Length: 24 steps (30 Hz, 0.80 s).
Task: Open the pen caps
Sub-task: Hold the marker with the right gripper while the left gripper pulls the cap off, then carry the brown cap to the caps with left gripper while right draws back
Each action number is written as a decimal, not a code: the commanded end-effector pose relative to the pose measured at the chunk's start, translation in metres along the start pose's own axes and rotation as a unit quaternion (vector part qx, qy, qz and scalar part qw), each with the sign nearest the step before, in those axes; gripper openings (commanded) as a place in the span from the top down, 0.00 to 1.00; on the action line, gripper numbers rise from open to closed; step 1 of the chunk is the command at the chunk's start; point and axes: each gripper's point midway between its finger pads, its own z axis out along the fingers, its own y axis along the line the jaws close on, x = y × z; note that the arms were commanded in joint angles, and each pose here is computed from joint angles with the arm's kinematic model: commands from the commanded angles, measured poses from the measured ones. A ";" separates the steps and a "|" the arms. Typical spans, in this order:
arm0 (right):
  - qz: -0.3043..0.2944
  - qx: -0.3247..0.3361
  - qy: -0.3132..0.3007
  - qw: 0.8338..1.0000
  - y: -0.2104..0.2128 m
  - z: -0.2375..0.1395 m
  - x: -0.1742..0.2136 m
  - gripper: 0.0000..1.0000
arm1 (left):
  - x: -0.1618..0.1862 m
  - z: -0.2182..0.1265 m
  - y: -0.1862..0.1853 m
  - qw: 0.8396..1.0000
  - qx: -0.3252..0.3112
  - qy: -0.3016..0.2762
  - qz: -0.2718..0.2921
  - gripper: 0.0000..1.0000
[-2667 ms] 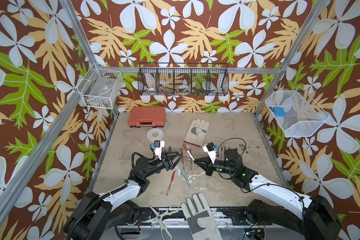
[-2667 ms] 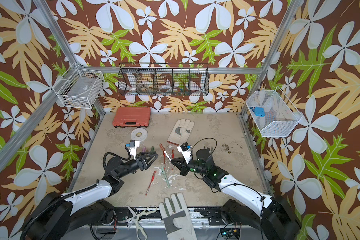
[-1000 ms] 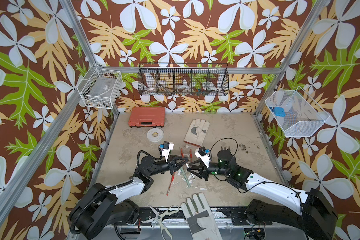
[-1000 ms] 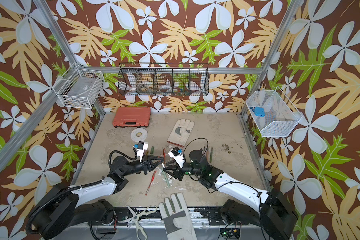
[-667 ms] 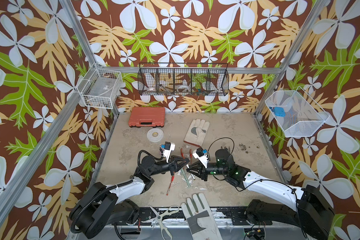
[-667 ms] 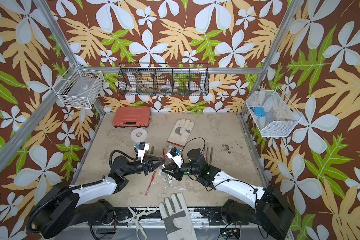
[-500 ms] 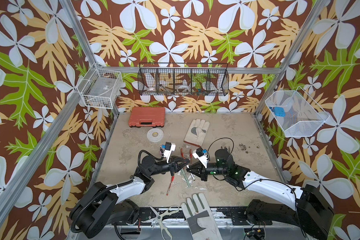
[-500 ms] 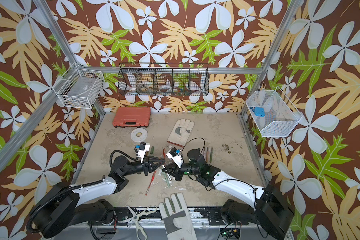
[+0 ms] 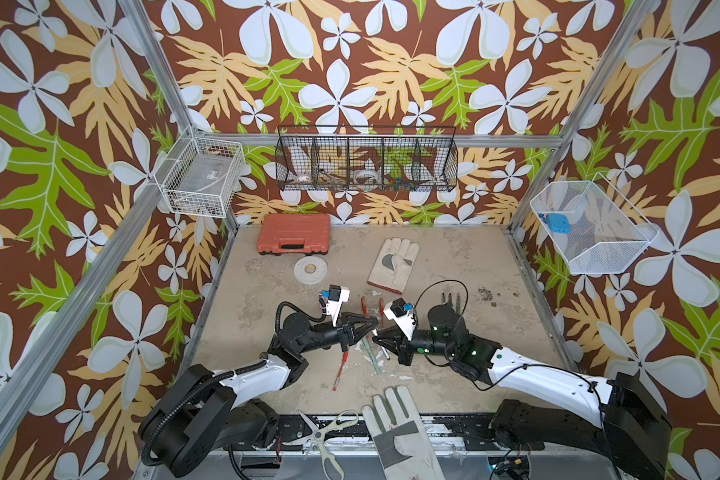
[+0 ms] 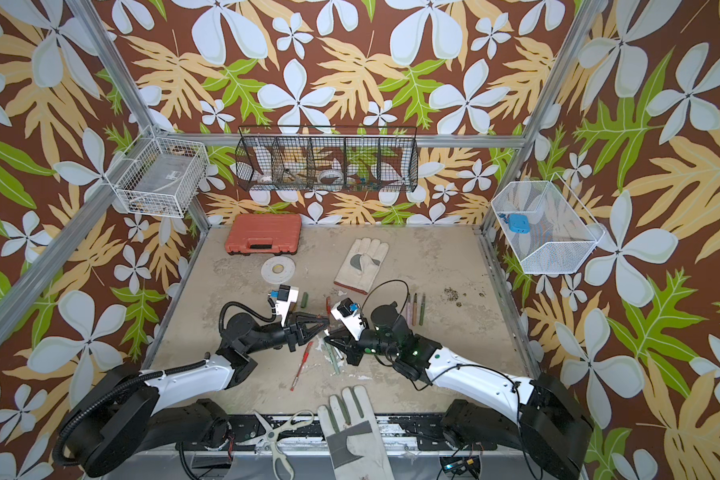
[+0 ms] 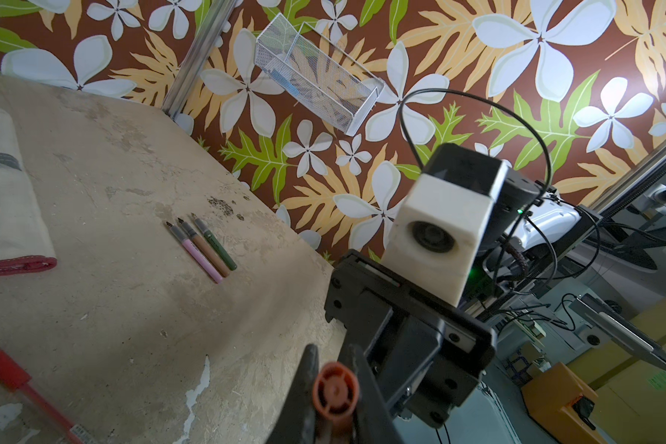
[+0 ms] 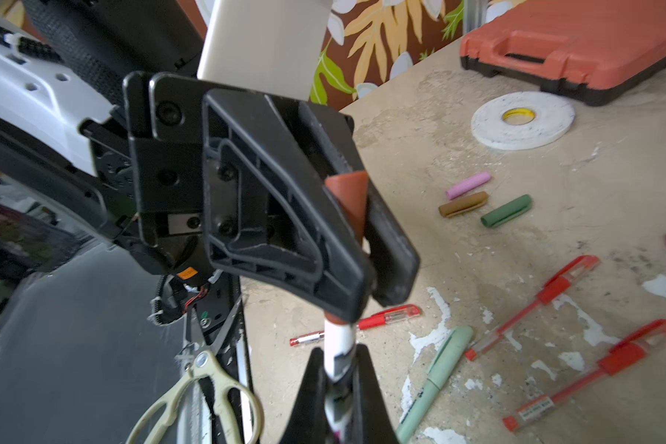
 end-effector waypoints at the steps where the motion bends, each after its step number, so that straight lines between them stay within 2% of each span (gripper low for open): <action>1: -0.032 0.099 -0.011 0.995 -0.024 -0.004 -0.004 1.00 | -0.008 -0.003 0.009 0.999 -0.032 -0.023 0.002 1.00; 5: -0.066 0.164 -0.007 0.984 -0.027 -0.005 -0.004 1.00 | -0.013 -0.009 0.019 0.997 -0.061 -0.043 -0.004 1.00; 8: -0.086 0.198 0.004 0.976 -0.028 -0.002 -0.002 1.00 | -0.016 -0.012 0.021 0.997 -0.054 -0.048 -0.014 1.00; 15: -0.069 0.137 0.014 0.988 -0.012 0.009 0.005 1.00 | -0.020 -0.019 0.026 0.997 -0.044 -0.062 -0.023 1.00; 20: -0.011 0.071 0.004 0.997 -0.015 0.007 0.006 1.00 | -0.026 -0.024 0.021 0.996 -0.034 -0.078 -0.016 1.00; 24: 0.004 0.022 -0.003 1.000 -0.007 0.004 0.005 1.00 | -0.026 -0.027 0.016 0.996 -0.028 -0.082 -0.010 1.00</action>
